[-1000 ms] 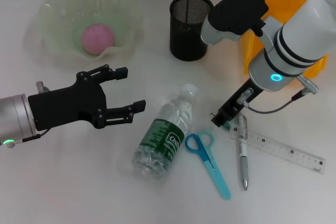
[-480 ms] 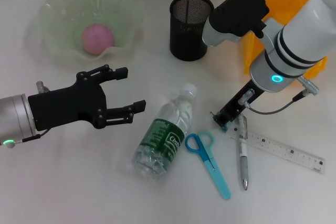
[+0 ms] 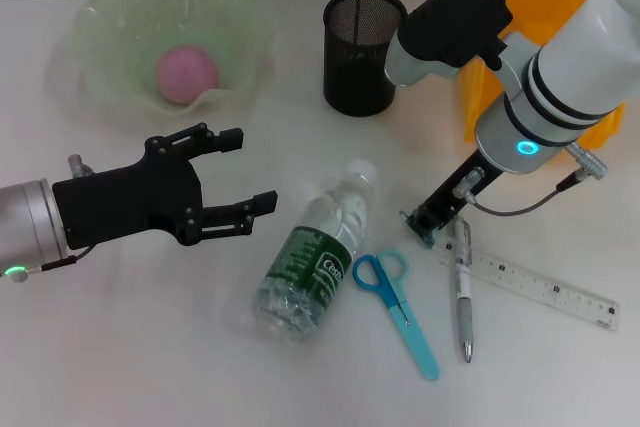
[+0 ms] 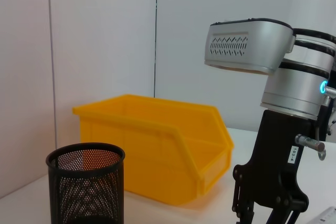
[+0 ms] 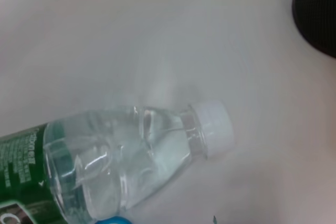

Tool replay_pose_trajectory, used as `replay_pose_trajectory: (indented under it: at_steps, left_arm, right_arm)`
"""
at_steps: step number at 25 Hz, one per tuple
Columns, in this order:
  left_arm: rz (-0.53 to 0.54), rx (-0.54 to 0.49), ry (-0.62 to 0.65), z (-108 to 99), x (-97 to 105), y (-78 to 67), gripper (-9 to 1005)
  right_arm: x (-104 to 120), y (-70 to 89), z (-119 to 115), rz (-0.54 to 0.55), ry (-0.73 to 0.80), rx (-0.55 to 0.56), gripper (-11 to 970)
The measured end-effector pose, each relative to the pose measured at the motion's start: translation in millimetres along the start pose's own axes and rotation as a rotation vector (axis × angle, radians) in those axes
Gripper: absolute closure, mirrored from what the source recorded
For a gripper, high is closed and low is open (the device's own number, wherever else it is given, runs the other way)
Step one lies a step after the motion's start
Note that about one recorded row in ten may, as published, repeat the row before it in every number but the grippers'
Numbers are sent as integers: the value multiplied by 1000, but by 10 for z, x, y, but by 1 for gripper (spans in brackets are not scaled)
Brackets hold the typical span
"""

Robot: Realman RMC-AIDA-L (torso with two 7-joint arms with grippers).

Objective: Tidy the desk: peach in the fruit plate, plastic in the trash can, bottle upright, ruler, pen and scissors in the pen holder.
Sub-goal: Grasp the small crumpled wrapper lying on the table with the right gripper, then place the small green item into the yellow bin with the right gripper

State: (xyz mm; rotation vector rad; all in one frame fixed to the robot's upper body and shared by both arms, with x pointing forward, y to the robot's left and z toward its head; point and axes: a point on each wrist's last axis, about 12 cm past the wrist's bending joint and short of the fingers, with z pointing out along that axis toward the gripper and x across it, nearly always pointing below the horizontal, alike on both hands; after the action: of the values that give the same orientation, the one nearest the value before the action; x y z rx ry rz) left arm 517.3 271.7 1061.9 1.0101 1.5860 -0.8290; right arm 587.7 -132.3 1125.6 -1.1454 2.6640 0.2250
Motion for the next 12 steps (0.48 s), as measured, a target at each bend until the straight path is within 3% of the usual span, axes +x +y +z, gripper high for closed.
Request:
replay_pose_trajectory:
  at_steps: [3, 12]
  left_arm:
    - [0, 0, 0, 0, 0, 0, 123]
    - [1, 1, 1, -6, -2, 3, 125]
  right_arm:
    - [0, -5, -9, 4, -6, -2, 607]
    - [-42, 10, -218, -3, -66, -6, 608]
